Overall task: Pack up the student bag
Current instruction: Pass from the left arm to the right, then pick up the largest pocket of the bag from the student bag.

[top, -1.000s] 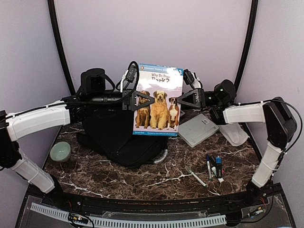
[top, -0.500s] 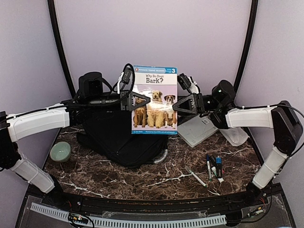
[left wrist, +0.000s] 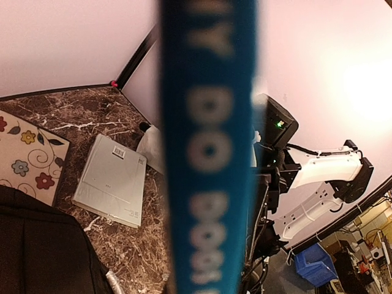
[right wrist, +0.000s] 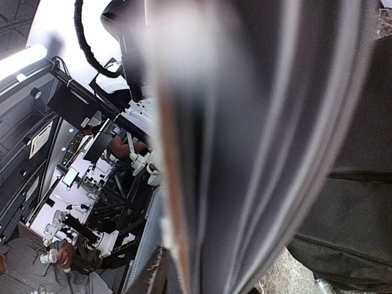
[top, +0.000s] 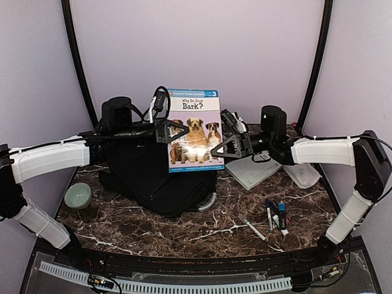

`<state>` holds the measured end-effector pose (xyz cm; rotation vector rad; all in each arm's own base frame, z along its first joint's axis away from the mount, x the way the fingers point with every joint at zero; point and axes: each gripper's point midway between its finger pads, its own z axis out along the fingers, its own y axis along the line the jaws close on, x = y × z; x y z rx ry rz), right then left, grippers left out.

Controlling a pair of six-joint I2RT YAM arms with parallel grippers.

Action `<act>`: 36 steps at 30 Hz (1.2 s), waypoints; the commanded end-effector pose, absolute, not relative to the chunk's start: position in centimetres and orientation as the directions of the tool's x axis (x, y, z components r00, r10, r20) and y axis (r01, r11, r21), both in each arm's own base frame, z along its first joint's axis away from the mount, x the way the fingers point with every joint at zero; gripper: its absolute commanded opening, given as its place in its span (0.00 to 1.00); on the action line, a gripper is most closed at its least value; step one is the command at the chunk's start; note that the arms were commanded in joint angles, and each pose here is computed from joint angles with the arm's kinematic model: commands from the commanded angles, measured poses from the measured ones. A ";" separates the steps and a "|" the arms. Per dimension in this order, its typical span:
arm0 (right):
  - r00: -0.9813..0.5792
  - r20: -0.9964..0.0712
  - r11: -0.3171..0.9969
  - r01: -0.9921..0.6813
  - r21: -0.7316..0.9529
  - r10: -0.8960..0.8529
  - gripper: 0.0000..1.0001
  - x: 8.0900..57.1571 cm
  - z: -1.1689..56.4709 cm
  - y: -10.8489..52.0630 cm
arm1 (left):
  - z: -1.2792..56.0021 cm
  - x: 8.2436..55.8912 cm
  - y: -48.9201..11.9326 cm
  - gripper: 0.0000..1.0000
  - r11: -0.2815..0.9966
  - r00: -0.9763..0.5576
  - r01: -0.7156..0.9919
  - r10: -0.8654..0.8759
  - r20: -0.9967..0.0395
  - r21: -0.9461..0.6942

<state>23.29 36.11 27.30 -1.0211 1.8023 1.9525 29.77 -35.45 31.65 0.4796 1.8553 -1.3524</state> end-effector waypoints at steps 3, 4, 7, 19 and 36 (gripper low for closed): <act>-0.680 -0.697 -0.160 -0.680 0.716 -0.230 0.16 23.2 28.1 36.0 | 34.3 30.5 -34.0 0.00 0.387 -0.560 0.703 -0.217 -0.800 -0.597; -0.686 -0.694 -0.140 -0.682 0.718 -0.217 0.14 23.8 28.0 35.9 | 34.2 30.5 -34.0 0.00 0.390 -0.562 0.701 -0.214 -0.799 -0.597; -0.700 -0.690 -0.065 -0.692 0.719 -0.182 0.06 25.8 27.6 35.2 | 33.6 30.6 -34.1 0.00 0.398 -0.570 0.696 -0.202 -0.797 -0.598; -0.647 -0.740 0.300 -0.754 0.585 -0.182 0.00 31.8 25.9 28.0 | 24.8 32.8 -32.4 0.60 0.661 -0.682 0.513 -0.073 -0.728 -0.548; -0.610 -0.712 0.729 -0.653 0.203 -0.348 0.00 32.0 22.3 16.5 | 11.9 29.2 -41.8 0.71 0.760 -0.640 0.649 0.574 -0.511 0.041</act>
